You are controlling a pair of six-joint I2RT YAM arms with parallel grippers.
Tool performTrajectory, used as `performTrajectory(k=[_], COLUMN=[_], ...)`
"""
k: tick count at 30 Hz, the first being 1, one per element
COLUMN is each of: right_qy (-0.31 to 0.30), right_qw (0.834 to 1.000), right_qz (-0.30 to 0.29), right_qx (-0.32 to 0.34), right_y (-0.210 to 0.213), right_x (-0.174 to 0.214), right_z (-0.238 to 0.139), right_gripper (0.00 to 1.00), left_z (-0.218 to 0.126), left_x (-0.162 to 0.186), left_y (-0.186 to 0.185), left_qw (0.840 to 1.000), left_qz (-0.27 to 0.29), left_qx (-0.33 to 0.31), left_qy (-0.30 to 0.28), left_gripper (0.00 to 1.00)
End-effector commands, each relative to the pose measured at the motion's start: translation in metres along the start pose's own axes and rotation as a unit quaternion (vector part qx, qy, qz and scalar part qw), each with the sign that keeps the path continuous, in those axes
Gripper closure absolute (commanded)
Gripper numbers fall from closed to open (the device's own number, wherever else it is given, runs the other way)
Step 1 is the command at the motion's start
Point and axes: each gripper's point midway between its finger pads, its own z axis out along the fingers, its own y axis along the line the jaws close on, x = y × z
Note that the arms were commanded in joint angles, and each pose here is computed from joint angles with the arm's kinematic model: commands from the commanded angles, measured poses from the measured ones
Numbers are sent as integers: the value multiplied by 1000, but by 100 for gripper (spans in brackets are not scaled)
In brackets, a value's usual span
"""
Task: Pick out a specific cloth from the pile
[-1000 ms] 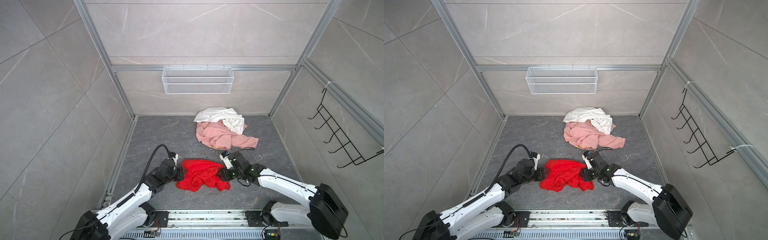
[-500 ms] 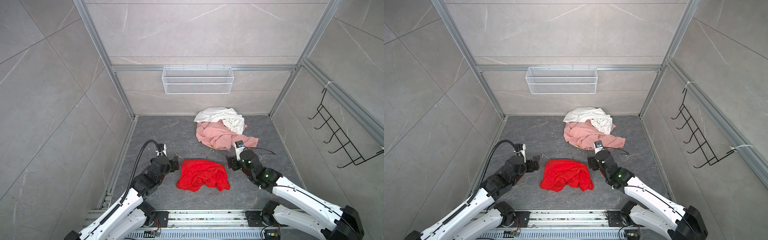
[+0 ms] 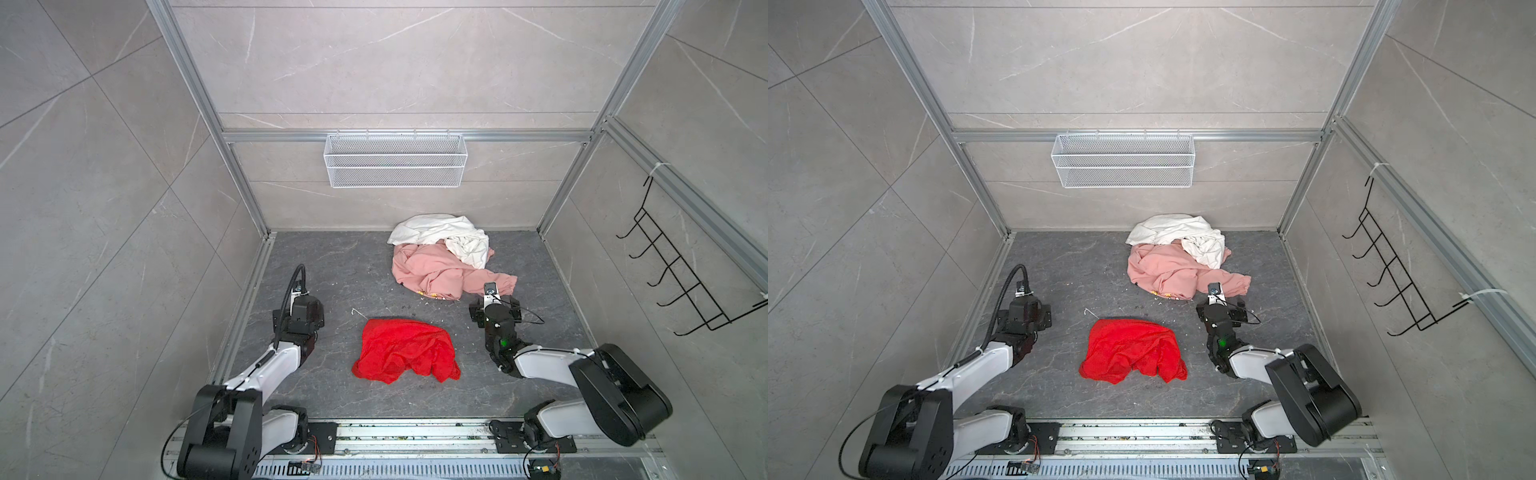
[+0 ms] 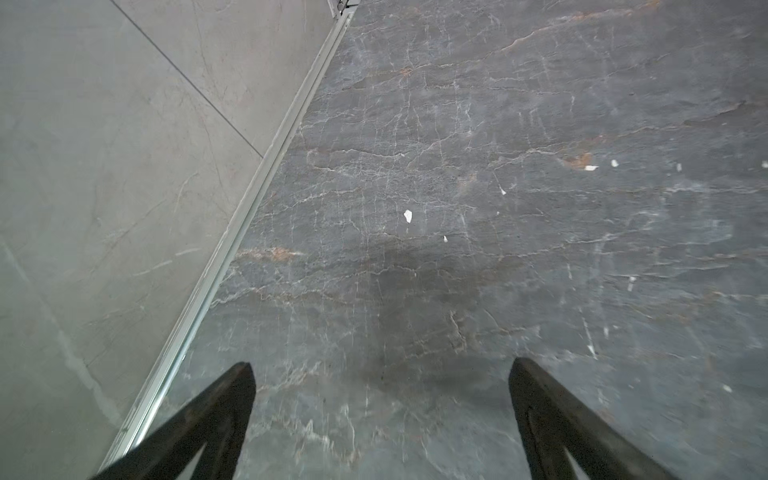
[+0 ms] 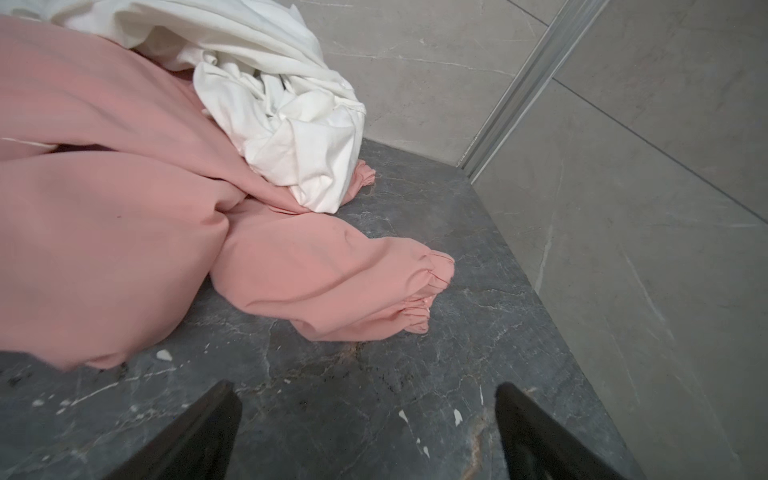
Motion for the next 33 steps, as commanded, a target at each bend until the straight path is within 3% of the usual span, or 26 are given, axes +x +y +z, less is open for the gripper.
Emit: performTrajectory(k=[1, 5, 11, 16, 17, 19, 22, 26, 33], right_qy=[-52, -33, -23, -14, -36, -5, -4, 0, -2], right_qw=[997, 996, 992, 985, 984, 984, 985, 985, 985], right_qz=[45, 79, 120, 166, 169, 171, 169, 168, 166], right_qx=[23, 13, -23, -44, -40, -47, -44, -45, -42], right_y=[-12, -23, -32, -40, -43, -41, -41, -41, -42], right_x=[-19, -11, -4, 14, 9, 16, 14, 15, 15], right_z=[8, 13, 21, 31, 31, 31, 37, 38, 37], right_gripper=[1, 5, 11, 9, 10, 11, 11, 0, 0], left_z=[0, 8, 26, 39, 40, 40, 41, 41, 41], left_x=[-55, -59, -43, -31, -30, -29, -28, -28, -29], left_y=[-21, -26, -25, -2, 0, 2, 4, 5, 4], left_qw=[992, 986, 980, 982, 983, 983, 983, 983, 984], left_qz=[2, -6, -44, -96, -98, -102, -103, -103, -102], left_qx=[55, 94, 151, 105, 102, 94, 88, 86, 87], left_qy=[-110, -136, -124, -121, -120, -121, -122, -122, -121], left_gripper=[2, 2, 2, 1, 1, 1, 0, 0, 0])
